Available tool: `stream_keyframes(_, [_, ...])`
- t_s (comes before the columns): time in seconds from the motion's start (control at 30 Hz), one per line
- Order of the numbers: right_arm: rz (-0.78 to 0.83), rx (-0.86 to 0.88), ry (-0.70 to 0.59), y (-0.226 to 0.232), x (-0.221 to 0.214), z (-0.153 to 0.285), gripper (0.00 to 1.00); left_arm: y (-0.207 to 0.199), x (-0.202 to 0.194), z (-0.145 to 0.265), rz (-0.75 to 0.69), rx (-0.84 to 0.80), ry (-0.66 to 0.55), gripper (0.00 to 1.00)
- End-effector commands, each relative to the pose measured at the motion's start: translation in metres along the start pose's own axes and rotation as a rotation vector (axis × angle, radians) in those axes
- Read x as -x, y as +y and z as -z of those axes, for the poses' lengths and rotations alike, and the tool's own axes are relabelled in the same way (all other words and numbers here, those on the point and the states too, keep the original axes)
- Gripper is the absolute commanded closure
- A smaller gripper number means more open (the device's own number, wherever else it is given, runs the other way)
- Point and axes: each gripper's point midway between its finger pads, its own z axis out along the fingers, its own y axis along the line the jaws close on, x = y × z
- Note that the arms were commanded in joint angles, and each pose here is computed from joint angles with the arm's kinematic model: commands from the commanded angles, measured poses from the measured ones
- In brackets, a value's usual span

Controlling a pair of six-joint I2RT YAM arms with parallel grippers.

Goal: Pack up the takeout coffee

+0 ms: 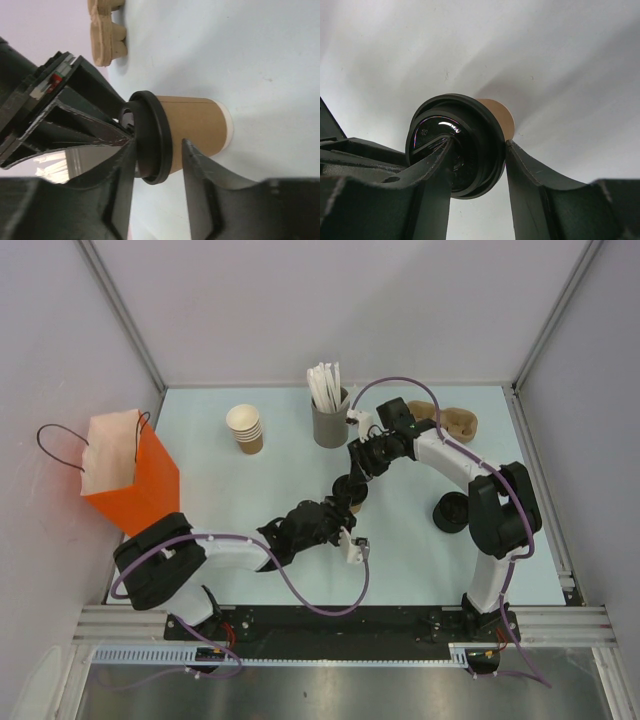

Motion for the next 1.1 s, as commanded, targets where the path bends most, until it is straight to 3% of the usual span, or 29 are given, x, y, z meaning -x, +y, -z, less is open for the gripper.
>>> stream_keyframes(0.0, [-0.019, -0.163, 0.192, -0.044, -0.06, -0.011, 0.53, -0.068, -0.002, 0.003, 0.042, -0.263, -0.009, 0.48])
stream_keyframes(0.13, [-0.019, -0.163, 0.192, -0.044, -0.059, -0.011, 0.53, -0.056, -0.001, 0.001, 0.051, -0.213, -0.009, 0.27])
stream_keyframes(0.2, [-0.017, -0.167, 0.19, -0.045, -0.059, -0.011, 0.54, -0.047, -0.001, 0.001, 0.057, -0.183, -0.002, 0.24])
stream_keyframes(0.7, [-0.017, -0.172, 0.192, -0.046, -0.059, -0.013, 0.54, 0.042, 0.007, 0.016, 0.128, 0.106, 0.031, 0.23])
stream_keyframes(1.0, [-0.011, -0.16, 0.18, -0.045, -0.057, -0.011, 0.53, 0.075, 0.009, 0.036, 0.171, 0.085, 0.104, 0.19])
stream_keyframes(1.03, [-0.01, -0.157, 0.179, -0.046, -0.056, -0.01, 0.53, 0.095, 0.014, 0.039, 0.2, 0.104, 0.102, 0.19])
stream_keyframes(1.07, [-0.009, -0.157, 0.179, -0.045, -0.056, -0.01, 0.53, 0.089, 0.01, 0.045, 0.214, 0.04, 0.132, 0.19])
